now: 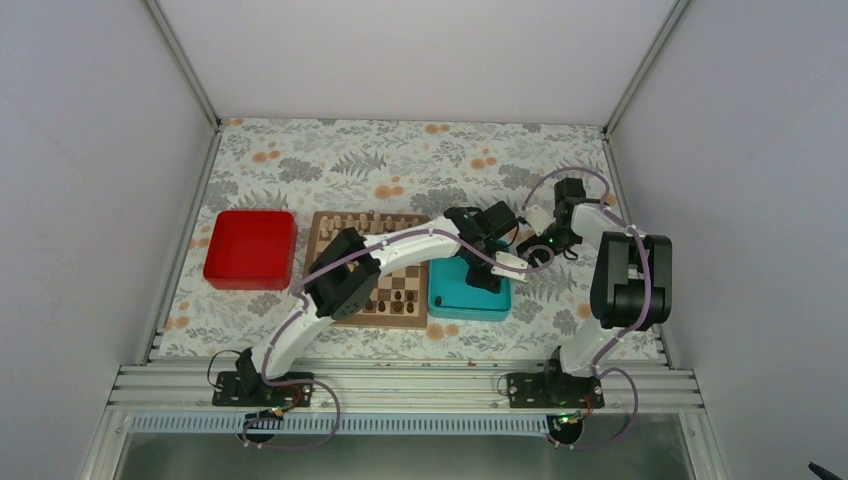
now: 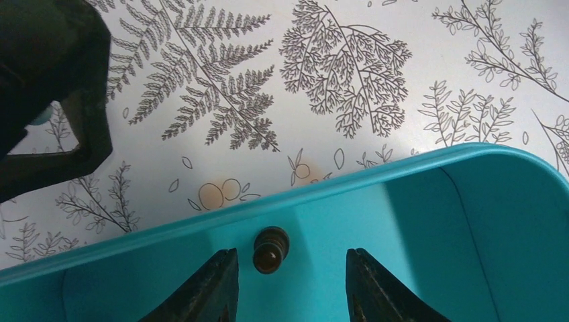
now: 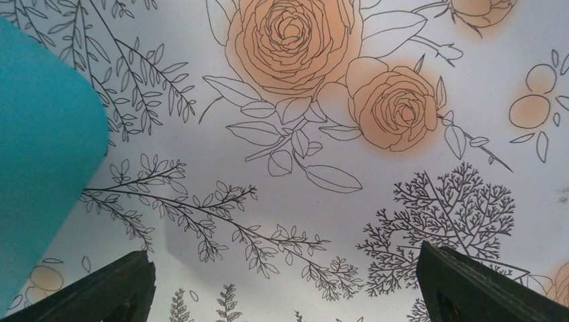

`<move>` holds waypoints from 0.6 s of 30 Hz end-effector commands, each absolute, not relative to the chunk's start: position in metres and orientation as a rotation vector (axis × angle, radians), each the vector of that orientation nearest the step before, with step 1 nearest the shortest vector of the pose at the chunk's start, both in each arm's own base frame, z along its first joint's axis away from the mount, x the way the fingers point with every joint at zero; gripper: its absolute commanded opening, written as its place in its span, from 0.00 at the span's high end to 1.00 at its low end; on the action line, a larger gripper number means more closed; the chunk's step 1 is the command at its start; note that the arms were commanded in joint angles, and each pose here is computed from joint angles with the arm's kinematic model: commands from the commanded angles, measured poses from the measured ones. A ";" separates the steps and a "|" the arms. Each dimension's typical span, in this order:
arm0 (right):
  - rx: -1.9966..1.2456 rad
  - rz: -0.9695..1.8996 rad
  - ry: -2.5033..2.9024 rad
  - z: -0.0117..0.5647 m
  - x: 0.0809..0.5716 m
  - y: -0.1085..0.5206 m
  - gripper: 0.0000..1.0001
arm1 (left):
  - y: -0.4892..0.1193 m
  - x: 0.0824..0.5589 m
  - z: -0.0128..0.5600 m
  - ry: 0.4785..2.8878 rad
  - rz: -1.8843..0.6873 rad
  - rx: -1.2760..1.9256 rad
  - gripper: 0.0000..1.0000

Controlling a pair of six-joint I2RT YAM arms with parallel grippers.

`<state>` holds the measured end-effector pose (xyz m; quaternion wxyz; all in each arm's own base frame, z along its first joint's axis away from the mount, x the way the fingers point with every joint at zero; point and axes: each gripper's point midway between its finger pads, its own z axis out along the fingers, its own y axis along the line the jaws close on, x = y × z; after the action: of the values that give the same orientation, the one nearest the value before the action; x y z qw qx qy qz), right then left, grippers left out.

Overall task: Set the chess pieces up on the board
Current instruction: Pick up the chess piece from the storage box.

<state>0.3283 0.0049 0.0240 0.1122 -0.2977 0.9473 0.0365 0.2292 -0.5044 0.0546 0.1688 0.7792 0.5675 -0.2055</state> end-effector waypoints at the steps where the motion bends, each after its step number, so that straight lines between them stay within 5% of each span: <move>1: -0.873 0.126 2.773 0.024 0.331 0.005 0.00 | -0.512 0.225 0.047 1.603 -0.604 2.214 0.59; 9: -0.873 0.129 2.775 0.023 0.330 0.005 0.00 | -0.519 0.221 0.032 1.607 -0.587 2.235 0.60; 18: -0.872 0.136 2.774 0.023 0.330 0.006 0.00 | -0.518 0.221 0.032 1.612 -0.579 2.234 0.79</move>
<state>0.3284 0.0049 0.0239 0.1122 -0.2977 0.9473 0.0365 0.2225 -0.5130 0.0259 0.1563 0.7830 0.5683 -0.1987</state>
